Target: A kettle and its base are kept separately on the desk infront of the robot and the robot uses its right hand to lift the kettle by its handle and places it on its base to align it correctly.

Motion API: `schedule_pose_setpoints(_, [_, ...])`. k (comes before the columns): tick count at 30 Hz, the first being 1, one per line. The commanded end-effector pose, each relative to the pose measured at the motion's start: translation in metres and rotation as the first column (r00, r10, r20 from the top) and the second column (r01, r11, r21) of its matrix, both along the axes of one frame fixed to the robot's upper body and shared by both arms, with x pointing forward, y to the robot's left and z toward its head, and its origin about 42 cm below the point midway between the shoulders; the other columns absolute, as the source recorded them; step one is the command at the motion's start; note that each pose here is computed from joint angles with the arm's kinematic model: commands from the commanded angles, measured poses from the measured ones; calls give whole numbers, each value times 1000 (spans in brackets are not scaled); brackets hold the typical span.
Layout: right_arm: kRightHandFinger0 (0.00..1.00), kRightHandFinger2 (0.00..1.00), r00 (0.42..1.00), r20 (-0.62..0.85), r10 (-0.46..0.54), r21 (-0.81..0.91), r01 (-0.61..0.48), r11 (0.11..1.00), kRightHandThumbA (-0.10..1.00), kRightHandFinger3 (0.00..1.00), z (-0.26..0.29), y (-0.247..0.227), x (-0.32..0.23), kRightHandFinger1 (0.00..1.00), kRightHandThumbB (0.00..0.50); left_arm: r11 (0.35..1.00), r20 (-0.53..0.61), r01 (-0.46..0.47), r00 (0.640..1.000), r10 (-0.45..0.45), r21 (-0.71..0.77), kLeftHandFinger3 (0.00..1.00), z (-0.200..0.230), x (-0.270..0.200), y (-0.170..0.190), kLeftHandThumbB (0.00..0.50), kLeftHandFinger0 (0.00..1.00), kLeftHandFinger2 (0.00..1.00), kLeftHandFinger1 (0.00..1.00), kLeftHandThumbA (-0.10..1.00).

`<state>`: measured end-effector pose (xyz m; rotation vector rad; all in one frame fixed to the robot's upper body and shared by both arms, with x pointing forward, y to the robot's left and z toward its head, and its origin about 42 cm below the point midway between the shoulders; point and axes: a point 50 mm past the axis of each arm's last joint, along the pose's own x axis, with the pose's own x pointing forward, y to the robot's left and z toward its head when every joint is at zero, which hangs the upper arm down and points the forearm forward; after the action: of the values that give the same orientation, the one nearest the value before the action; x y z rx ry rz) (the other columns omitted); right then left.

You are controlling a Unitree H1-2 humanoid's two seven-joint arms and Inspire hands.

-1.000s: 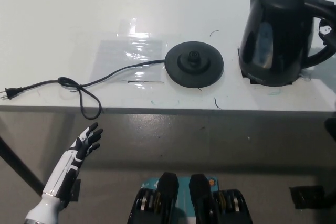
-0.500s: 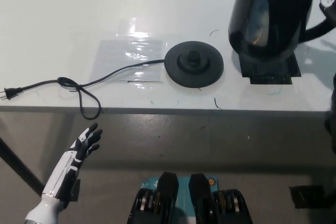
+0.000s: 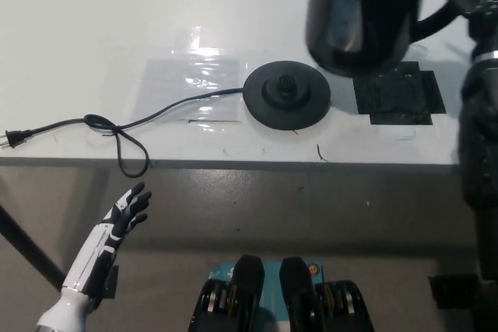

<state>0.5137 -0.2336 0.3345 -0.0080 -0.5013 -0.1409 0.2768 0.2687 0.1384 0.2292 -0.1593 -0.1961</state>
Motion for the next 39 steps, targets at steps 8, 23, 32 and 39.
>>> schedule_pose_setpoints(8, [0,619,992,124,36,-43,-31,999,-100,692,60,74,13,290,152,1000,36,21,999,-22,23,1000,10,2,2,132,1000,1000,1000,1000])
schedule_pose_setpoints(23, [0,663,998,51,46,-36,-44,998,-100,735,49,108,26,285,154,1000,28,23,999,-23,18,1000,9,1,2,146,1000,1000,1000,1000])
schedule_pose_setpoints(32, [0,652,999,31,32,-34,-31,999,-100,723,32,106,30,284,135,999,29,21,999,-22,24,1000,9,0,3,135,1000,1000,1000,1000])
schedule_pose_setpoints(39, [0,593,1000,-5,11,-25,-11,1000,-100,634,14,102,32,233,143,999,30,13,999,-14,31,1000,9,-1,3,135,1000,1000,1000,1000])
